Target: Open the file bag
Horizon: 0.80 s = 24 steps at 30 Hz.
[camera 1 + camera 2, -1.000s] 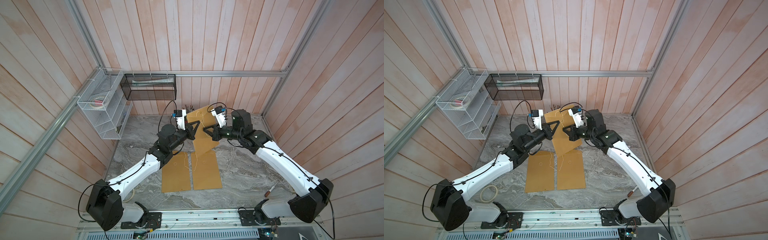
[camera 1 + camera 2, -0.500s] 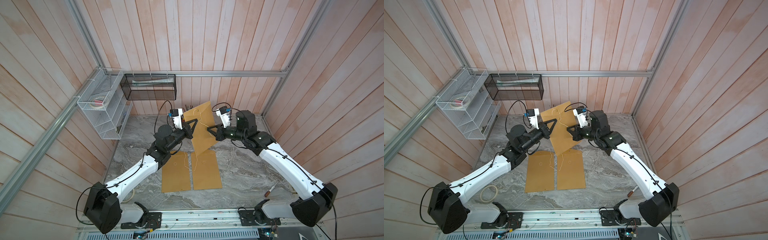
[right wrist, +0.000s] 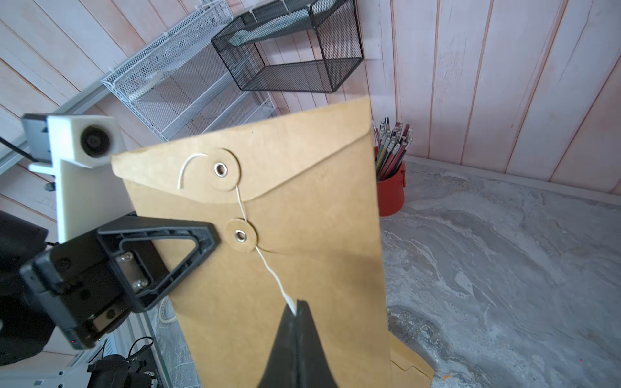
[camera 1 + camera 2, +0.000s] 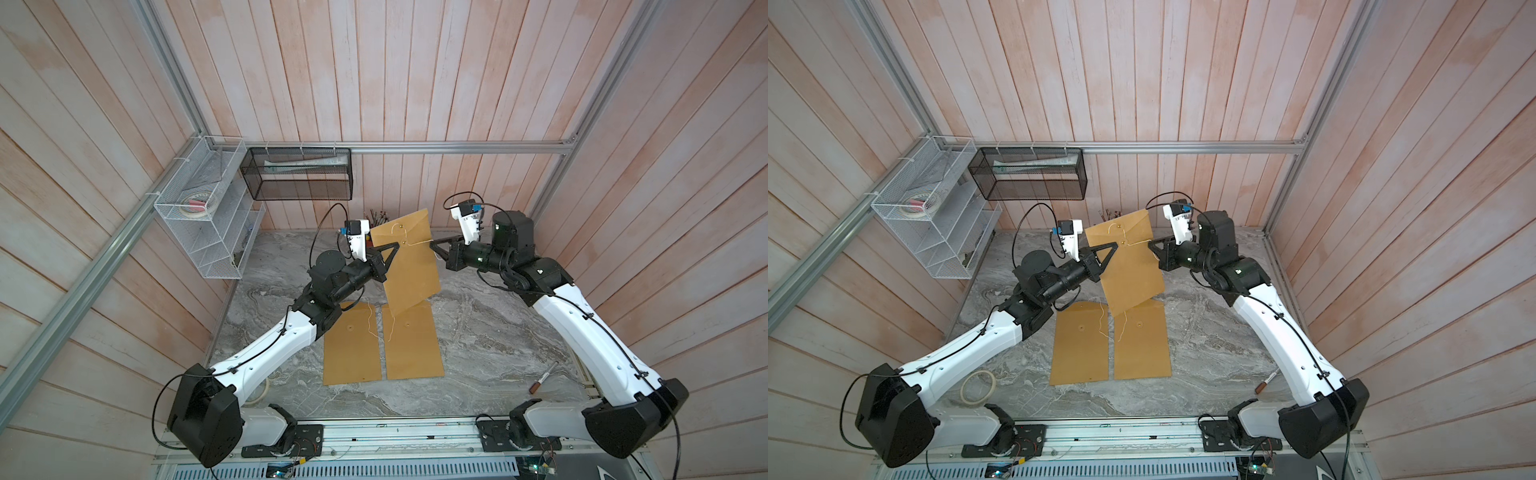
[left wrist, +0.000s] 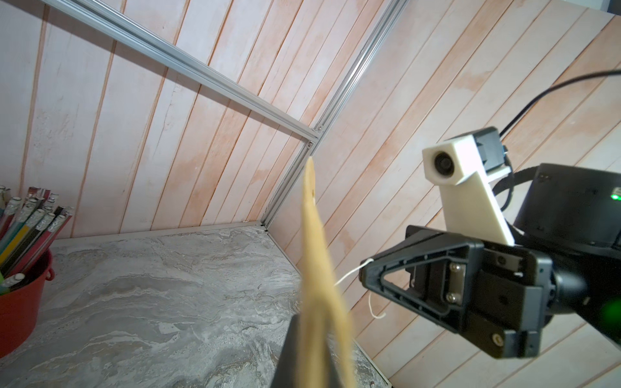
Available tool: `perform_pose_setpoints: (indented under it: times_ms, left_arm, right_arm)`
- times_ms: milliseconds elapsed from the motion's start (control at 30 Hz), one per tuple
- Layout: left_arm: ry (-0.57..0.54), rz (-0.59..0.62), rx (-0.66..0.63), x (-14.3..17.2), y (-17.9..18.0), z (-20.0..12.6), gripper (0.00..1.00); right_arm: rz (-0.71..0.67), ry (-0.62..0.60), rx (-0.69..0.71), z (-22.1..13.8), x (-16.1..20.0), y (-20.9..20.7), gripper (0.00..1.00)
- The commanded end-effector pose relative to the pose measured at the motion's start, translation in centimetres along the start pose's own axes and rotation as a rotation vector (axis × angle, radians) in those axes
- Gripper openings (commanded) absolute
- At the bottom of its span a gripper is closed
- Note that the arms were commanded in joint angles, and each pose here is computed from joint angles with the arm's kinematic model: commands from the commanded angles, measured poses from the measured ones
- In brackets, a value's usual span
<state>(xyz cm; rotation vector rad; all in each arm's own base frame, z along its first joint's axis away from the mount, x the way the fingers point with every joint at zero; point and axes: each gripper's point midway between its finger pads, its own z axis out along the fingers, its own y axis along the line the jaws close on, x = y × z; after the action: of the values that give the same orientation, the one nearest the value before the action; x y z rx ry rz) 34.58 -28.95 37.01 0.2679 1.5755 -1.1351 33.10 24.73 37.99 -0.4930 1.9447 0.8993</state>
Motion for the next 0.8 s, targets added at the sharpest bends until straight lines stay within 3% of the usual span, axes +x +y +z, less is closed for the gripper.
perform_pose_setpoints:
  times_ms: [0,333,767]
  left_arm:
    - [0.015,0.014,0.048,0.3,-0.8,-0.4,0.0]
    - [0.048,-0.002,0.068,1.4,-0.6,0.1,0.0]
    - [0.059,-0.012,0.09,1.9,-0.9,0.5,0.0]
  right_arm:
    - [-0.032,-0.01,0.005,-0.1,-1.2,0.2,0.0]
    - [-0.063,-0.032,-0.077,-0.2,-3.0,2.3,0.0]
    - [-0.107,-0.002,-0.214,2.8,-2.9,7.3,0.0]
